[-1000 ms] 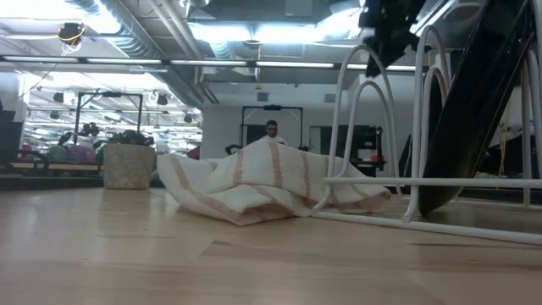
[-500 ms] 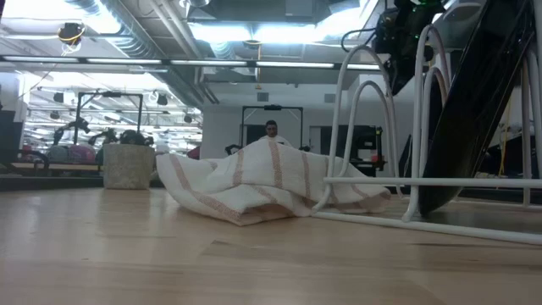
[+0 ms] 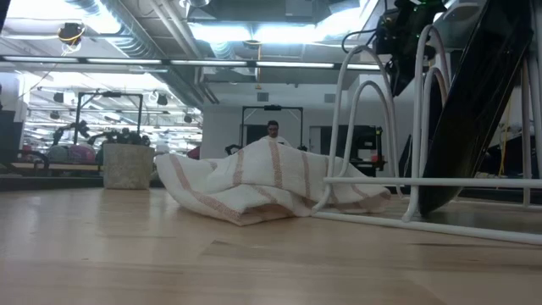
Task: Sort dishes
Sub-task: Put the blue plate into the dish rack
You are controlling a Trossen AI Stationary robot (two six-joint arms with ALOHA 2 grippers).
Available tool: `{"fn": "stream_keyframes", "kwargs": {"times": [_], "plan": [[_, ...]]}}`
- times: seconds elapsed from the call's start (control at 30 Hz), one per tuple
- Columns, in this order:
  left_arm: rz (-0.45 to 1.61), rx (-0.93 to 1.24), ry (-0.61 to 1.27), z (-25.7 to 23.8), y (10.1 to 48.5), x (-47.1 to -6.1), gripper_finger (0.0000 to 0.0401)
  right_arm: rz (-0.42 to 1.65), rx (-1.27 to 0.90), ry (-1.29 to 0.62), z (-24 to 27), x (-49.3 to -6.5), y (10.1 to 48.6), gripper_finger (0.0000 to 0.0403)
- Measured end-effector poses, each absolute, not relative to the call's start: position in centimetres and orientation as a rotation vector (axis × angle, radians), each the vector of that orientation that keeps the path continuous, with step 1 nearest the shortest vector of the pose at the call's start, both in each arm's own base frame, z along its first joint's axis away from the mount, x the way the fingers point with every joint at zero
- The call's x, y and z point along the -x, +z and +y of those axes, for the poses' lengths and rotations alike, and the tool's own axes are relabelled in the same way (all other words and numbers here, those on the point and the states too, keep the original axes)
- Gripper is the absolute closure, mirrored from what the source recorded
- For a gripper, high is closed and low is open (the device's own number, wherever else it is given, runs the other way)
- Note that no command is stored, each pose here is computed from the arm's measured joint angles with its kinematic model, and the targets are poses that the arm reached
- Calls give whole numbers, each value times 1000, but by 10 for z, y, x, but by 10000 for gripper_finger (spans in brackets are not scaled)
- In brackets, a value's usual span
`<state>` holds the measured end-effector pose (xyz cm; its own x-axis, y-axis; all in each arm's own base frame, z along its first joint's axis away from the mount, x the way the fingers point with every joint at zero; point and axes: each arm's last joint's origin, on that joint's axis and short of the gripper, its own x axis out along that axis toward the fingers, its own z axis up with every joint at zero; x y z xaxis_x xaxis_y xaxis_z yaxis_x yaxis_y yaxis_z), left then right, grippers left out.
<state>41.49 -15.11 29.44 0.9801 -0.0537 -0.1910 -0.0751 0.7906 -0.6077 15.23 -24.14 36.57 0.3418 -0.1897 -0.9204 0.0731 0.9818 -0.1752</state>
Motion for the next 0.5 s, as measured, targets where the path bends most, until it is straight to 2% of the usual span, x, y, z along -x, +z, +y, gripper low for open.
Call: {"fn": "stream_keyframes", "kwargs": {"times": [0.27,0.5], "plan": [[232,651,35,-150,289,-416,401,1207,103,-180,-242,-152,366,258],[287,632,26,-154,269,-423,401,1203,106,-184,-242,-153,366,258]]}}
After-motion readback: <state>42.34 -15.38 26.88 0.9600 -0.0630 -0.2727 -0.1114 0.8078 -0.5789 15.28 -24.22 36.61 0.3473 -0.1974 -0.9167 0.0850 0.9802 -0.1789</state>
